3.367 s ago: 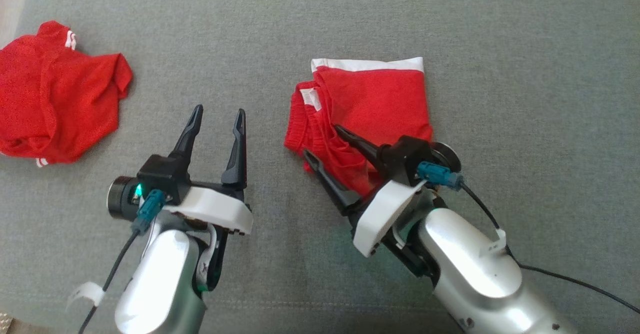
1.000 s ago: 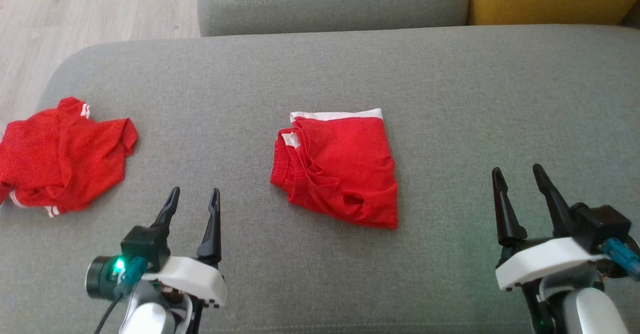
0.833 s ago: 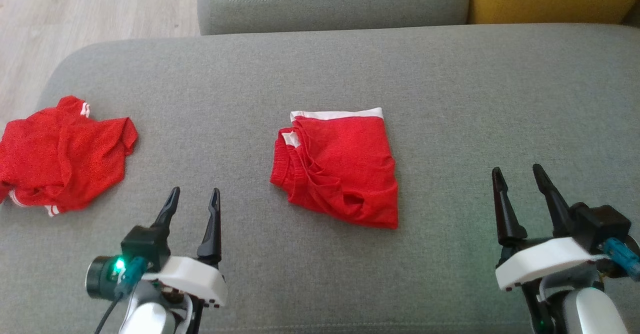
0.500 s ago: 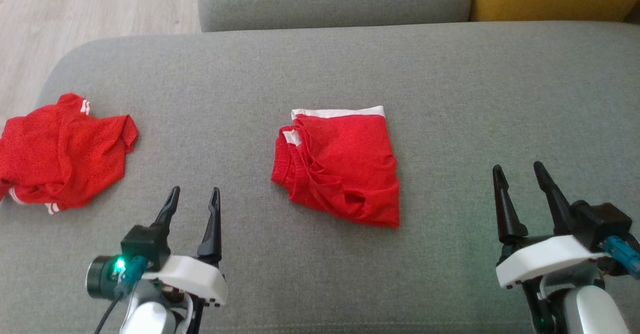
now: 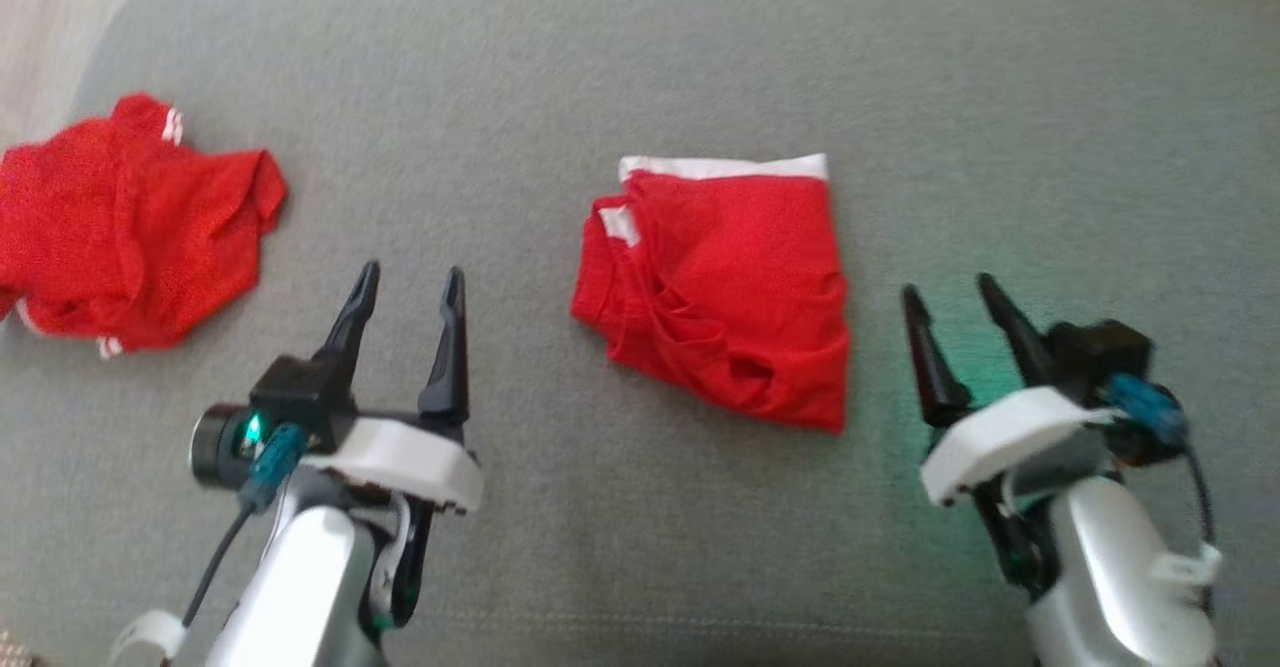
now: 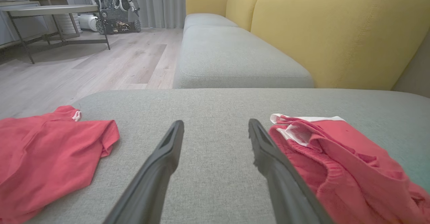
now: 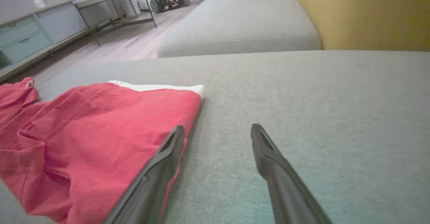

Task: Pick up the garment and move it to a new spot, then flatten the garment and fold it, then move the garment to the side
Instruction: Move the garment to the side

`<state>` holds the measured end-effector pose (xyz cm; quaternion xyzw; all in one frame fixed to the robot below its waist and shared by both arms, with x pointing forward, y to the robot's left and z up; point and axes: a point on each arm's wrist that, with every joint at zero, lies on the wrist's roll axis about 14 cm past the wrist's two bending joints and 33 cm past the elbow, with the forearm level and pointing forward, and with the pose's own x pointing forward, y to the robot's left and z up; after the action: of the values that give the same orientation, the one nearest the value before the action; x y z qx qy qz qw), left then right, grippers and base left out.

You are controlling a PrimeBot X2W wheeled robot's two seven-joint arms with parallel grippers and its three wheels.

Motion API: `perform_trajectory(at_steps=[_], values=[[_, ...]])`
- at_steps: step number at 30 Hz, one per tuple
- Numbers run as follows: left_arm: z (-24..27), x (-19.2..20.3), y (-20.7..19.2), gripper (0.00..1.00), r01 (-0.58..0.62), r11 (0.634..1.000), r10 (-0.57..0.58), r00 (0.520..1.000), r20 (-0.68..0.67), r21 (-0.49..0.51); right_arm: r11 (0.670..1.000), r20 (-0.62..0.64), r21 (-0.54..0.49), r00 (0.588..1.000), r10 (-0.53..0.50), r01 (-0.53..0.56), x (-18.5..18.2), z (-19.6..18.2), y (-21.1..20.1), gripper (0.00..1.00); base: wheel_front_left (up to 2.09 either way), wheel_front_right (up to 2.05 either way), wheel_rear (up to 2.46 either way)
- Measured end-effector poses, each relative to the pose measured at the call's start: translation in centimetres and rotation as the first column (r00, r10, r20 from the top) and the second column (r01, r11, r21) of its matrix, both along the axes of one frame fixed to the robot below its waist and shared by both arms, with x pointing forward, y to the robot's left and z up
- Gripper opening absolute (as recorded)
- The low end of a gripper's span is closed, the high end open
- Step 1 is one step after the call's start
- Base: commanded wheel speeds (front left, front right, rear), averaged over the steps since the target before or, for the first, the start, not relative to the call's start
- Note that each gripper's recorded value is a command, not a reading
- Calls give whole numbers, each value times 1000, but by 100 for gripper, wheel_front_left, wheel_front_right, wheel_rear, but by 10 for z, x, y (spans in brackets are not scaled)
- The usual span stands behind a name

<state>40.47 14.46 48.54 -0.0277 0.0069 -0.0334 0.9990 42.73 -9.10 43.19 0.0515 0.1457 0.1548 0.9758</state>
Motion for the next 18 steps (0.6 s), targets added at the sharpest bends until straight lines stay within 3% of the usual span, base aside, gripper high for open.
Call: perform_trajectory(at_steps=[8,13,14,15,16,18], values=[[-14,6,5,100,-21,1000,21,999,-36,-1,988,-156,11,976,154,-154,-2,-51,51,100,0,0,0],[-16,8,5,100,-20,1000,20,999,-37,-3,981,-224,8,955,193,-196,-6,-67,62,100,0,0,0],[-15,10,5,100,-19,1000,19,999,-34,-3,979,-238,5,950,201,-205,-5,-68,64,95,0,0,0],[-15,11,4,100,-18,1000,18,999,-31,-5,977,-240,8,949,207,-211,-2,-67,66,41,0,0,0],[-14,11,4,100,-17,1000,17,999,-29,-6,976,-243,8,946,214,-218,-1,-66,67,0,0,0,0],[-14,12,2,100,-14,1000,14,999,-30,-7,973,-247,0,943,225,-232,1,-66,69,0,0,0,0]])
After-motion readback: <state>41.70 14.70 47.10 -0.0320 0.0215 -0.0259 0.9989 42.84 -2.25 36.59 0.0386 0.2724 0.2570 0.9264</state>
